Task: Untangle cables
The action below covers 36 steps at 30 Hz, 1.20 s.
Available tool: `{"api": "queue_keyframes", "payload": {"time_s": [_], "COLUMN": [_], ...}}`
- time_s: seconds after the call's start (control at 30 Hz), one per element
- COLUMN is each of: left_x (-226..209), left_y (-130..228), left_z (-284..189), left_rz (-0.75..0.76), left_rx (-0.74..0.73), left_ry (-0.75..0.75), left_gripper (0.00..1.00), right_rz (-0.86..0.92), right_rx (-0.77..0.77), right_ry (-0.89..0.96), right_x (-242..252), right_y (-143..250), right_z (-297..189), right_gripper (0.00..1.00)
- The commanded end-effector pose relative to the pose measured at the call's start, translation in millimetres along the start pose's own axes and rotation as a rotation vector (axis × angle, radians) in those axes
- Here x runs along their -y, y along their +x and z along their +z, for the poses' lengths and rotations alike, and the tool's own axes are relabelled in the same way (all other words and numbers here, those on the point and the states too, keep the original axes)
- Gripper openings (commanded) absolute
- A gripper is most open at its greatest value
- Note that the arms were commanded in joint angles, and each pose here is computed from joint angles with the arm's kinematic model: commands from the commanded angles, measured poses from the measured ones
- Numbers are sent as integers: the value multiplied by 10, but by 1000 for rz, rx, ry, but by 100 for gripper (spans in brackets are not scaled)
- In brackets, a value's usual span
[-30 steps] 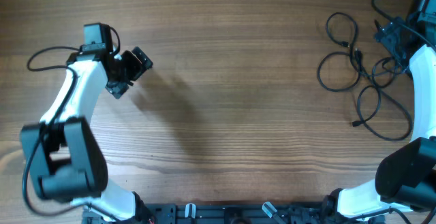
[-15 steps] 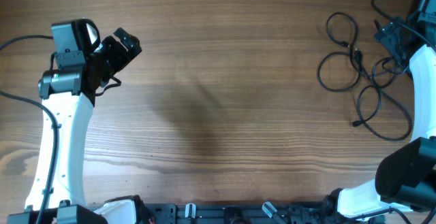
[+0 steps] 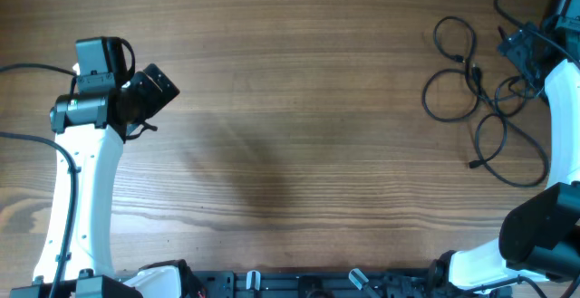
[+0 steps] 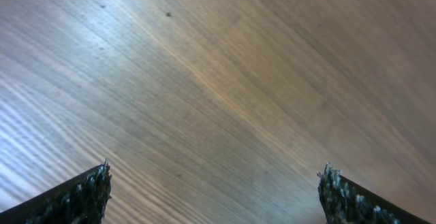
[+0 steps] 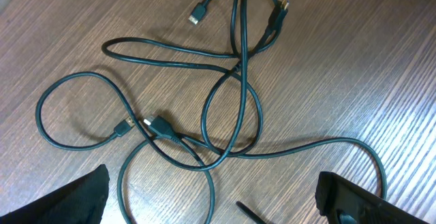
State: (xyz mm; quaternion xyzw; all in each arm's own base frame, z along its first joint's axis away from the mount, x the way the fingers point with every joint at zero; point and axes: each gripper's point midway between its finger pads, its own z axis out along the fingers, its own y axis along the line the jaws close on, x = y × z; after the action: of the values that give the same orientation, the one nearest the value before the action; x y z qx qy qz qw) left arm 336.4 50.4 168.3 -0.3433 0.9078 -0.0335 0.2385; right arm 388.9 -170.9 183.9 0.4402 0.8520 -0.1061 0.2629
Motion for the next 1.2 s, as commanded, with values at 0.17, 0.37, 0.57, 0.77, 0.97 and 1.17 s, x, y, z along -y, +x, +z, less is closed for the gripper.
{"api": "queue_keyframes", "payload": {"time_s": [0.17,0.37,0.57,0.77,0.97,1.17], "left_x": [-194,-307,-386,-635,-830,-962], "left_y": [204,592,948,1352,1647,1864], "left_z": [332,819,1151,1353,1405,1421], "left_rz": [23,21,22,21,17,17], "left_rx": [16,-1,20,55,70,34], "left_ry": [-45,13,108,137,147,131], "left_gripper": [100,100,100,100,100,100], "right_rz": [-12,-12,-13,-13,-12,-12], "right_rx": [-22,-22,-22,-22,-22,-22], "right_ry": [7,7,8,7,8,7], "right_x": [-8,-8,-8,-8,-8,-8], "right_y": [62,62,61,62,61,62], "right_z": [86,86,86,86,86,86], "right_gripper": [100,100,100,100,100,100]}}
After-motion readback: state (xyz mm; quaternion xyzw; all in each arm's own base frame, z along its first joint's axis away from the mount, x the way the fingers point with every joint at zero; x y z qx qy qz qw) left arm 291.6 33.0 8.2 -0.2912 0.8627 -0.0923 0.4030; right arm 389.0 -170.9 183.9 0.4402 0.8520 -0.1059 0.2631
